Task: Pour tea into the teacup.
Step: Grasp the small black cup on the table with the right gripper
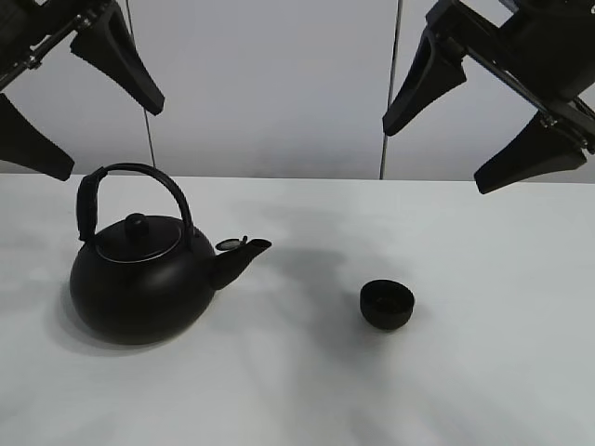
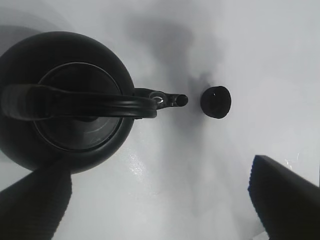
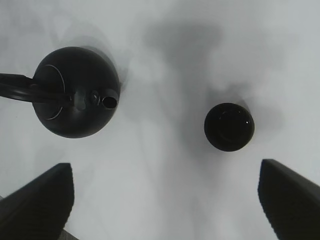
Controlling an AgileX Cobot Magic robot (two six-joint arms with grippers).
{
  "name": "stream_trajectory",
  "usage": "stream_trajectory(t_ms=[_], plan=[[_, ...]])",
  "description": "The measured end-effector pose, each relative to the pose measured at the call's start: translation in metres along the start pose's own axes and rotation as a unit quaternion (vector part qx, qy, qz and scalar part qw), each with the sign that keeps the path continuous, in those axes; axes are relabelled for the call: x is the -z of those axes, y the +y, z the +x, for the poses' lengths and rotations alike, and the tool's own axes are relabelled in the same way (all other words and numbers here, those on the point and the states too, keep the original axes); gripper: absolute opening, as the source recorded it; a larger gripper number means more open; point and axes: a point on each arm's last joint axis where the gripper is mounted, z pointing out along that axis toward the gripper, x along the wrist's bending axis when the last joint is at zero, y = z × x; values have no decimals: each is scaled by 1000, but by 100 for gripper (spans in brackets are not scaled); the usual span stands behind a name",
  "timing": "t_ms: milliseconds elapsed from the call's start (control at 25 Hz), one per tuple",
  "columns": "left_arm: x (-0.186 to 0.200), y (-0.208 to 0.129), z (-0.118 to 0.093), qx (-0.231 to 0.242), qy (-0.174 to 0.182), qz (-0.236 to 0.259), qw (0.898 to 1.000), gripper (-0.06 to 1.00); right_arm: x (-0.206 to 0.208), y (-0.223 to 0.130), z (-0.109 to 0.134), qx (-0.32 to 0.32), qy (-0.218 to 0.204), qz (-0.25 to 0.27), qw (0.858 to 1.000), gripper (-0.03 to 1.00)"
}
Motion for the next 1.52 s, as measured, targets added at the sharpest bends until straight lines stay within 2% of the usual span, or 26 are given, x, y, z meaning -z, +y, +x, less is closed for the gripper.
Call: stream_trajectory(t_ms=[200, 360, 480, 640, 720, 840, 1160, 1520], plan=[[0, 0, 0, 0, 0, 0, 1000, 69, 0, 0, 0, 9, -2, -1, 1000, 69], [0, 0, 0, 0, 0, 0, 1000, 69, 0, -1, -3, 53, -18, 3, 998, 69], [0, 0, 0, 0, 0, 0, 1000, 69, -4, -3, -3, 109, -65, 12, 992, 69], [0, 0, 0, 0, 0, 0, 1000, 69, -25, -10, 11, 184, -142, 25, 972, 69], [0, 0, 0, 0, 0, 0, 1000, 69, -43, -16, 20, 208, -164, 37, 964, 69], [0, 0, 0, 0, 0, 0, 1000, 69, -73, -25, 24, 208, -179, 59, 960, 69], [0, 0, 0, 0, 0, 0, 1000, 69, -122, -33, 5, 183, -203, 91, 958, 69], [0, 0, 0, 0, 0, 0, 1000, 69, -143, -31, 0, 170, -197, 71, 963, 69]])
